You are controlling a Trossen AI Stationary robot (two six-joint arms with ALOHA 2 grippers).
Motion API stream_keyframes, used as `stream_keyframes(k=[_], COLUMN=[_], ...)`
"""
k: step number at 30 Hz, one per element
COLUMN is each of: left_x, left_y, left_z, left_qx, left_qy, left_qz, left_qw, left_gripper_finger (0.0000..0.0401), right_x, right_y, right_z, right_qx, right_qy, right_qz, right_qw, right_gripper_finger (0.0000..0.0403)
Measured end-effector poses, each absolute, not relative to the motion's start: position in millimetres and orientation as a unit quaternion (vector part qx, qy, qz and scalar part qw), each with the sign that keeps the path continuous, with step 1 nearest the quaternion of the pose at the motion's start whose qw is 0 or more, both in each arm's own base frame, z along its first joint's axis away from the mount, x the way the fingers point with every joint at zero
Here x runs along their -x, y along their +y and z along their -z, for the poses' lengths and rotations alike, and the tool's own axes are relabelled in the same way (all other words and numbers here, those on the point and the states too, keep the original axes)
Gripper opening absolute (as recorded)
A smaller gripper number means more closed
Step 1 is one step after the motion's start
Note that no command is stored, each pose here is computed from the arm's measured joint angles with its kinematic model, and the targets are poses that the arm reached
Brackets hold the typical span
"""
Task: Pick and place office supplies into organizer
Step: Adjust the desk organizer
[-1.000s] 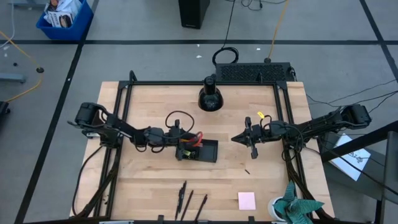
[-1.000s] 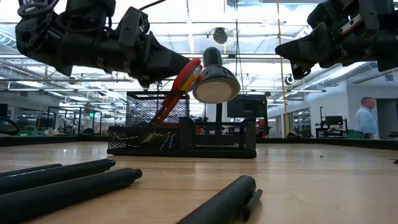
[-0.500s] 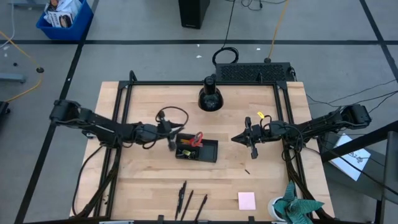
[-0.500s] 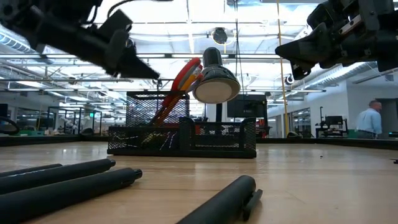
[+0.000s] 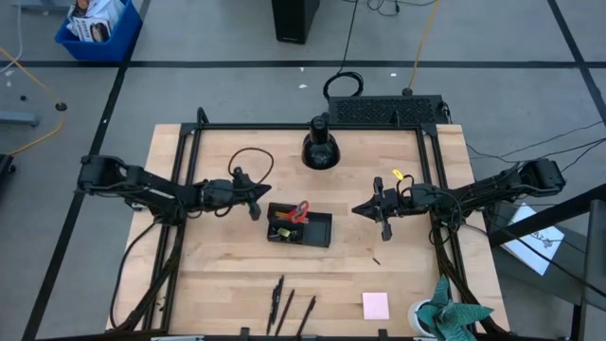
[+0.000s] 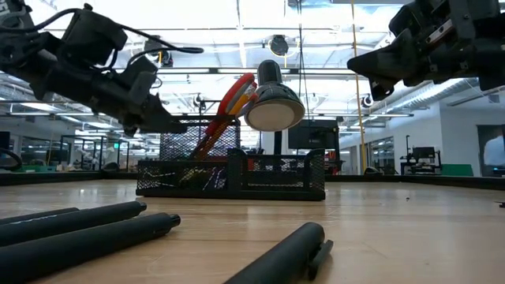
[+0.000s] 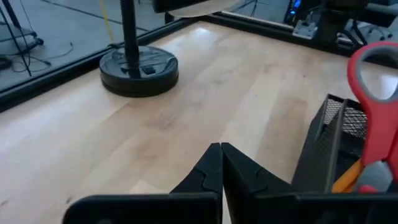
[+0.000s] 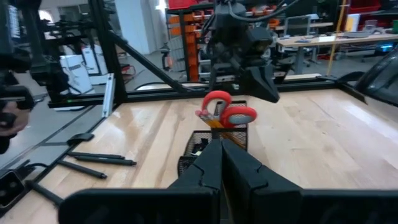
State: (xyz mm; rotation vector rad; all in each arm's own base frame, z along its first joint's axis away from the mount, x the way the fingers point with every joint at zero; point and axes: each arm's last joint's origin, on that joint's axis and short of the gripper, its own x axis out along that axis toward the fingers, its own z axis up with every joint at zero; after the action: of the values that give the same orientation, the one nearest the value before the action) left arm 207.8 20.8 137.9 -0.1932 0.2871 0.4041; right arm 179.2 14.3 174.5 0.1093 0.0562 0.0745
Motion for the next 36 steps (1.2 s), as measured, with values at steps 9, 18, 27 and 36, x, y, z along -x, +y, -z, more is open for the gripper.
stream_keyframes(k=[9,18,27,36], left_x=[-213,-216,-215,-215], left_y=[11,-6,-21,-24], left_z=[-124,-117,-118,-119], left_qx=[0.106,0.117,0.114,0.109], left_qy=[0.165,0.167,0.162,0.155], left_qz=[-0.169,-0.136,-0.123,-0.133], left_qw=[0.966,0.969,0.972,0.973], left_gripper_finger=[0.0003,0.0003,0.0002,0.0004], right_x=[-179,-179,-179,-179], right_y=[14,14,14,14], right_z=[-174,-174,-174,-174], right_qx=[-0.054,-0.054,-0.054,-0.054], right_qy=[0.029,0.030,0.030,0.030], right_qz=[-0.037,-0.037,-0.037,-0.037], right_qw=[0.997,0.997,0.997,0.997], right_gripper_finger=[0.0000,0.0000,0.0000,0.0000])
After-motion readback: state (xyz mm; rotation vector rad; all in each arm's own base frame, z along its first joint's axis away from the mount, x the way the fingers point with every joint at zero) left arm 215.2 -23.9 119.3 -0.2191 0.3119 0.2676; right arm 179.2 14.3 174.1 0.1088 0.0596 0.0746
